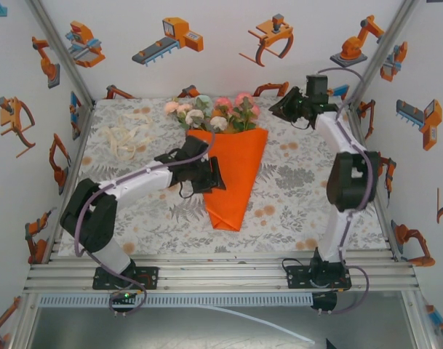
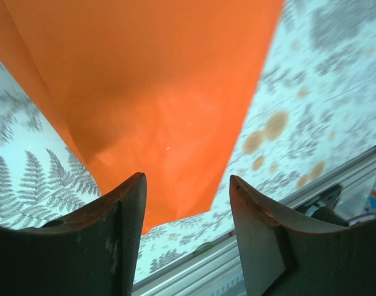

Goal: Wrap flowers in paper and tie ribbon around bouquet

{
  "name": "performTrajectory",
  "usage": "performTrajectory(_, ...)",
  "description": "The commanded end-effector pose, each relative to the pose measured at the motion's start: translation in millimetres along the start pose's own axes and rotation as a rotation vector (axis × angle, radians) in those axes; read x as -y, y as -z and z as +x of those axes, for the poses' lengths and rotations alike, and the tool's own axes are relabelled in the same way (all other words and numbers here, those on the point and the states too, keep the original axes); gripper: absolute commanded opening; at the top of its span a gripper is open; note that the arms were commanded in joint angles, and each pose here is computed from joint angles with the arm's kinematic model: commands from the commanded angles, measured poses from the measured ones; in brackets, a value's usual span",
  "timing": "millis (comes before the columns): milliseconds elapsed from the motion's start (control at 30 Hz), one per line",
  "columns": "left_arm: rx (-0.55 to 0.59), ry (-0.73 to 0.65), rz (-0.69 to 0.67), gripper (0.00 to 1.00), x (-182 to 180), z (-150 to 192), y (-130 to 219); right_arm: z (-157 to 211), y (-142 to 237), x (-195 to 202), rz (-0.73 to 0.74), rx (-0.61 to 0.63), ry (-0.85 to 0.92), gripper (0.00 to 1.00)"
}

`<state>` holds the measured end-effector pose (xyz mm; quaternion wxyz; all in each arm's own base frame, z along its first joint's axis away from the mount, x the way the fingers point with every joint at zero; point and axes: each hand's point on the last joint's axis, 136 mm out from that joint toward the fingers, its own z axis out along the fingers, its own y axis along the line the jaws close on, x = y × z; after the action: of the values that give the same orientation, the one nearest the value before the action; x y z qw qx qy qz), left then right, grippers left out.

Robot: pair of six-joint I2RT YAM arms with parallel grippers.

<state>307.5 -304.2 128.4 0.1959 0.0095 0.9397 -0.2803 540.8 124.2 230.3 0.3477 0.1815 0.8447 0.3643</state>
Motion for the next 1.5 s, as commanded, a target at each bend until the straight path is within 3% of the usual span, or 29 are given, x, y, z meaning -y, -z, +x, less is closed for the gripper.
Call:
performTrajectory(0, 0.124, -0.008, -0.073, 0.56, -14, -43, 40, 29, 41, -30, -0.049, 0.034, 0.108, 0.3)
performTrajectory(100, 0.22, 0.069, -0.153, 0.58, -47, -86, 66, 77, 61, -36, -0.068, -0.008, 0.167, 0.38)
performTrajectory(200, 0.302, 0.183, -0.32, 0.58, -109, -125, 95, 122, 74, -37, -0.086, -0.066, 0.22, 0.59)
performTrajectory(267, 0.349, 0.281, -0.408, 0.58, -157, -144, 109, 143, 79, -33, -0.095, -0.085, 0.242, 0.66)
performTrajectory(467, 0.316, 0.619, -0.485, 0.57, -278, -161, 105, 193, 82, -6, -0.072, -0.178, 0.244, 0.72)
performTrajectory(567, 0.307, 0.572, -0.487, 0.57, -302, -179, 87, 203, 85, -2, -0.075, -0.197, 0.243, 0.72)
performTrajectory(933, 0.225, 0.321, -0.757, 0.54, -347, -212, 59, 208, 76, -3, -0.087, -0.248, 0.224, 0.71)
performTrajectory(1133, 0.126, 0.29, -0.765, 0.49, -356, -212, 36, 203, 75, -14, -0.109, -0.248, 0.211, 0.7)
performTrajectory(1167, 0.122, 0.287, -0.758, 0.45, -355, -213, 33, 201, 75, -14, -0.108, -0.243, 0.212, 0.69)
performTrajectory(1300, 0.151, 0.285, -0.691, 0.05, -333, -225, 42, 199, 80, -15, -0.098, -0.234, 0.211, 0.68)
performTrajectory(1333, 0.175, 0.286, -0.661, 0.0, -322, -231, 51, 199, 82, -15, -0.093, -0.231, 0.211, 0.68)
performTrajectory(1467, 0.292, 0.325, -0.487, 0.0, -248, -245, 117, 199, 93, -27, -0.116, -0.207, 0.244, 0.67)
